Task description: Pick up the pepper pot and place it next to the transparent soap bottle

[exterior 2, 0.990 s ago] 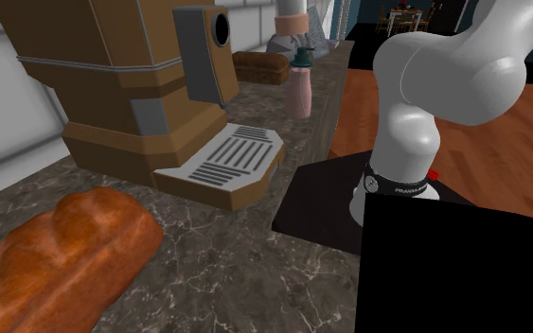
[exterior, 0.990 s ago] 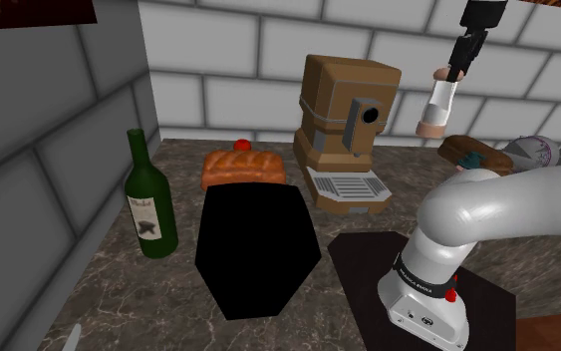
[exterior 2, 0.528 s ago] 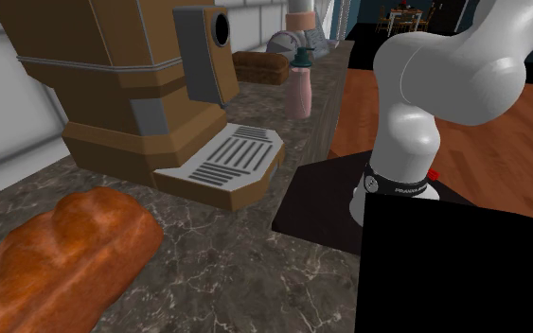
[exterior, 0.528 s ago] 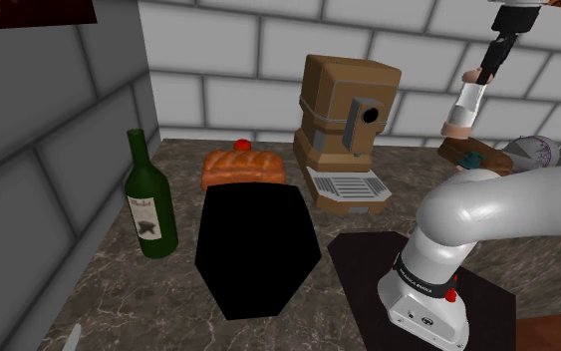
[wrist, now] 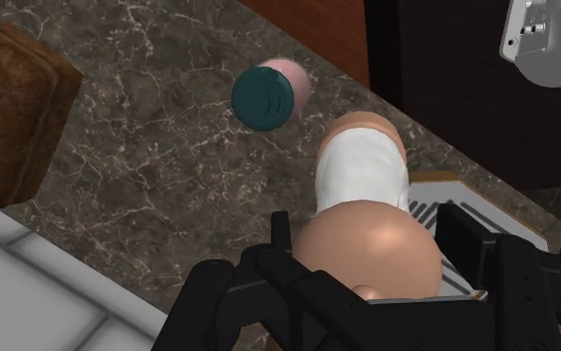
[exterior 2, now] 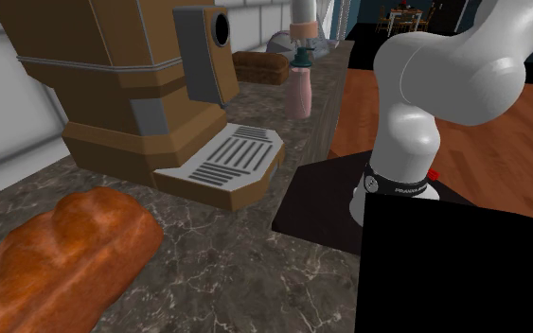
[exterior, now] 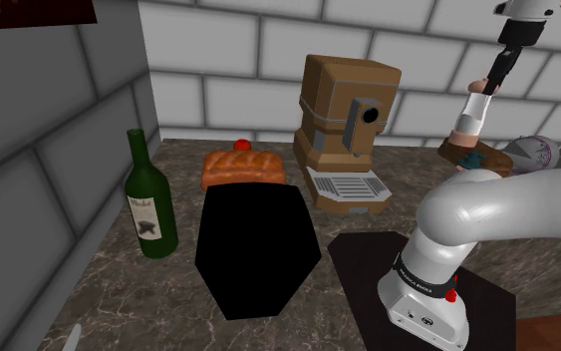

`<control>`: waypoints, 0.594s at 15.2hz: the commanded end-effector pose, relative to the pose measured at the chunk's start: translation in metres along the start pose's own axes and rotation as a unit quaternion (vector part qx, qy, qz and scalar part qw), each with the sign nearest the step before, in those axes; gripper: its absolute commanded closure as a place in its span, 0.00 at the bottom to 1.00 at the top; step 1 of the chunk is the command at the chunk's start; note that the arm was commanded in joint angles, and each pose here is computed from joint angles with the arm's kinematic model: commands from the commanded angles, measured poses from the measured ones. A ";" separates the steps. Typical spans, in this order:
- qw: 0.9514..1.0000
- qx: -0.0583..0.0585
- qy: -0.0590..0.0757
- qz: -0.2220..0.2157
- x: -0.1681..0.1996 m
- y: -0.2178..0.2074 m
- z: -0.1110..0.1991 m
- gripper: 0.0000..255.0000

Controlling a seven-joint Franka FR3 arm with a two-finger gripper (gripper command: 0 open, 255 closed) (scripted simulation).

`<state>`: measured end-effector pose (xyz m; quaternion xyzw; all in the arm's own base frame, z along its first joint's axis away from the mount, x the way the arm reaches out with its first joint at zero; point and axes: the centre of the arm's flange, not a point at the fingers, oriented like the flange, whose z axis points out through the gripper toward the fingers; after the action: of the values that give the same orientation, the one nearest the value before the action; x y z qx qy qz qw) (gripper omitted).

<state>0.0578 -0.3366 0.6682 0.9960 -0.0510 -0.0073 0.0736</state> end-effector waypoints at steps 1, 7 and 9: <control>1.000 0.000 0.000 0.000 0.001 -0.003 0.011 1.00; 1.000 0.000 0.000 0.000 0.001 -0.007 0.042 1.00; 1.000 0.000 0.000 0.000 0.001 -0.009 0.053 1.00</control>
<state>0.0587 -0.3346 0.6192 0.9960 -0.0510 -0.0073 0.0737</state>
